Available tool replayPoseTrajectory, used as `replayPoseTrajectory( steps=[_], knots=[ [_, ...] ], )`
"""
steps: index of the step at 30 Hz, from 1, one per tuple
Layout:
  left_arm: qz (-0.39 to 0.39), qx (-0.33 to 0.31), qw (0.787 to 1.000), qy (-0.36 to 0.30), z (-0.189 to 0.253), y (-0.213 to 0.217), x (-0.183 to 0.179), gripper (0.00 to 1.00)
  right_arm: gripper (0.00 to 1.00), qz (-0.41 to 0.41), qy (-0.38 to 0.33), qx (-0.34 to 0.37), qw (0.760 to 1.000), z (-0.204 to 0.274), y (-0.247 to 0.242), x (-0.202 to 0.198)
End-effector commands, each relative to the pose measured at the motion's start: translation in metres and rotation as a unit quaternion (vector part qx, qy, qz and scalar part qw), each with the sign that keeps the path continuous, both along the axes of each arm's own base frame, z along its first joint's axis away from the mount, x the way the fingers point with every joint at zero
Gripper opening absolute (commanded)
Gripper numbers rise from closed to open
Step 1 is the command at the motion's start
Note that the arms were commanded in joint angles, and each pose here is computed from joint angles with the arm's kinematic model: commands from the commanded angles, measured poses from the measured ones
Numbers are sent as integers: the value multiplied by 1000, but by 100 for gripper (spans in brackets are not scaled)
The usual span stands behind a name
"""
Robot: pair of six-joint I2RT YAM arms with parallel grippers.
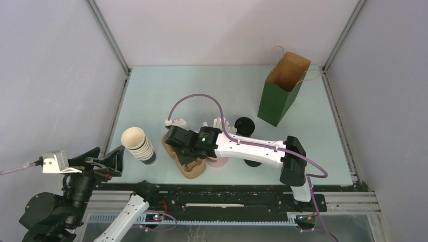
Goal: Pack the takeout coffee
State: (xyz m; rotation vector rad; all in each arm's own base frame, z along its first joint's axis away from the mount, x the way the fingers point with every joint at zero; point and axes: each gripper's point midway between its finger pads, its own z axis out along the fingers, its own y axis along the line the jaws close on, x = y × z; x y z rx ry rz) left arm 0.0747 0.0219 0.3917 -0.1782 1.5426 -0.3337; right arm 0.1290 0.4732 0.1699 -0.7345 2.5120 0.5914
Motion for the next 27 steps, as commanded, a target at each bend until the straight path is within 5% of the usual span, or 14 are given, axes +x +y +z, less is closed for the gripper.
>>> replayPoseTrajectory(
  steps=[1,5,7,20,27],
  knots=[
    [-9,-4,1000,4,3,-8,8,100,23,12,-8,-6,1000,14,2,-4],
    [-9,-2,1000,10,-3,-8,9,100,52,32,-30,-54,998,2,-3,-10],
    [-9,-3,1000,10,-3,-8,8,100,55,48,-25,-58,997,-3,2,-14],
    [-9,-7,1000,7,-5,-5,3,100,30,63,-48,-116,990,-16,5,-13],
    [-9,-5,1000,5,-3,-5,2,100,29,53,-75,-148,985,-14,-4,-5]
  ],
)
